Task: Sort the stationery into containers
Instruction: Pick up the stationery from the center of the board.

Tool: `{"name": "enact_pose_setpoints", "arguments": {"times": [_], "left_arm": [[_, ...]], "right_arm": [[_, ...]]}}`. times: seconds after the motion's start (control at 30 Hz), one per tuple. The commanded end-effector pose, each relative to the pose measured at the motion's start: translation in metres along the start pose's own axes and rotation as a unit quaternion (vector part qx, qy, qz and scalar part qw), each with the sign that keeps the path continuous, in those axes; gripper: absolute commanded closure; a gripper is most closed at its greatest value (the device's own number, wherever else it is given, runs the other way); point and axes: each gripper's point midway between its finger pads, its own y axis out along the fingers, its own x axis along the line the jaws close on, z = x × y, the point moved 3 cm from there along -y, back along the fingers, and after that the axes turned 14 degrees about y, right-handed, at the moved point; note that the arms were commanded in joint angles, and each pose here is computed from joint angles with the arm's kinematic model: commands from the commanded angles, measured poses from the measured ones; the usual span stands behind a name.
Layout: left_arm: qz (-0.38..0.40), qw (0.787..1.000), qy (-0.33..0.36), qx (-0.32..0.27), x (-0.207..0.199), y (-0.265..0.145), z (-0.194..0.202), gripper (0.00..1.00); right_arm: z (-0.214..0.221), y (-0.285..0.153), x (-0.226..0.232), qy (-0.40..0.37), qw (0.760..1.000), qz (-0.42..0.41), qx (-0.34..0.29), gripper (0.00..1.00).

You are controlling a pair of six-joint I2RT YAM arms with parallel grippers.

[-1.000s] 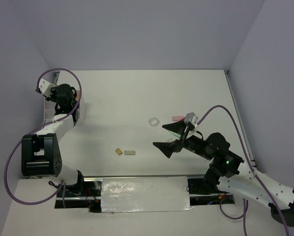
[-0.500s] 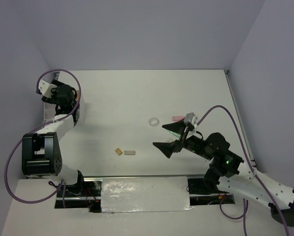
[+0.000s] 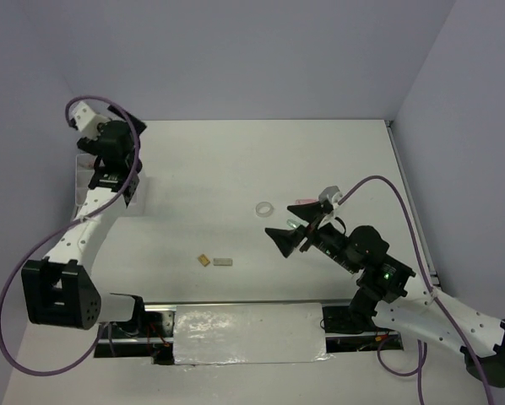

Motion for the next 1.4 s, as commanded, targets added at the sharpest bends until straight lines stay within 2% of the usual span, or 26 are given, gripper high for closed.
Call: {"name": "enact_pose_setpoints", "arguments": {"times": [0.0,0.03,0.07,0.1,0.17,0.2,0.23,0.27,0.37,0.4,0.5,0.6,0.67,0.77,1.03,1.07,1.2,1.33,1.37], "left_arm": [[0.094,0.992,0.044,0.074,-0.051,-0.06,-0.013,0.01],[0.112,0.987,0.06,0.099,-0.057,-0.073,-0.008,0.01],[0.126,0.976,0.093,0.152,-0.058,-0.101,0.013,0.01],[0.132,0.969,0.106,0.178,-0.054,-0.116,0.028,0.01],[0.169,0.958,0.116,0.199,-0.055,-0.161,0.046,0.01],[0.169,0.951,0.138,0.22,-0.044,-0.175,0.073,0.01],[0.188,0.944,0.152,0.226,-0.043,-0.188,0.082,0.01],[0.218,0.927,0.178,0.249,-0.037,-0.211,0.101,0.01],[0.275,0.885,0.227,0.3,-0.027,-0.239,0.126,0.01],[0.322,0.851,0.246,0.332,-0.025,-0.255,0.141,0.01],[0.395,0.794,0.27,0.375,-0.017,-0.281,0.162,0.01],[0.433,0.76,0.281,0.396,-0.006,-0.295,0.177,0.01],[0.452,0.723,0.295,0.431,0.0,-0.307,0.191,0.01],[0.468,0.689,0.314,0.455,0.003,-0.321,0.207,0.01],[0.397,0.663,0.347,0.532,0.033,-0.326,0.251,0.02],[0.378,0.675,0.359,0.522,0.035,-0.319,0.252,0.02],[0.346,0.683,0.383,0.517,0.039,-0.309,0.26,0.01],[0.33,0.672,0.401,0.527,0.05,-0.306,0.281,0.02],[0.328,0.678,0.402,0.52,0.051,-0.304,0.283,0.02]], "right_arm": [[-0.018,-0.003,-0.031,0.023,0.992,0.109,-0.056,0.0],[-0.022,-0.006,-0.04,0.034,0.987,0.141,-0.071,0.0],[-0.026,-0.008,-0.047,0.037,0.984,0.159,-0.078,0.0],[-0.025,-0.01,-0.051,0.039,0.982,0.171,-0.077,0.0],[-0.027,-0.011,-0.055,0.046,0.979,0.18,-0.081,0.0],[-0.026,-0.011,-0.056,0.046,0.979,0.181,-0.078,0.0],[-0.025,-0.01,-0.054,0.046,0.981,0.173,-0.071,0.0],[-0.023,-0.008,-0.053,0.046,0.982,0.17,-0.065,0.0],[-0.017,-0.001,-0.049,0.043,0.986,0.156,-0.042,0.0],[-0.015,0.001,-0.049,0.042,0.987,0.154,-0.036,0.0],[-0.006,0.007,-0.047,0.035,0.989,0.146,-0.003,0.0],[0.001,0.012,-0.042,0.03,0.991,0.126,0.019,0.0],[0.004,0.014,-0.04,0.028,0.992,0.118,0.03,0.0],[0.006,0.016,-0.036,0.027,0.993,0.104,0.038,0.0],[0.002,0.01,-0.027,0.028,0.996,0.077,0.03,0.0],[0.002,0.009,-0.026,0.027,0.996,0.074,0.03,0.0],[-0.002,0.005,-0.022,0.024,0.998,0.062,0.022,0.0],[-0.002,0.003,-0.019,0.023,0.998,0.05,0.022,0.0],[-0.001,0.003,-0.018,0.023,0.998,0.046,0.025,0.0]]}}
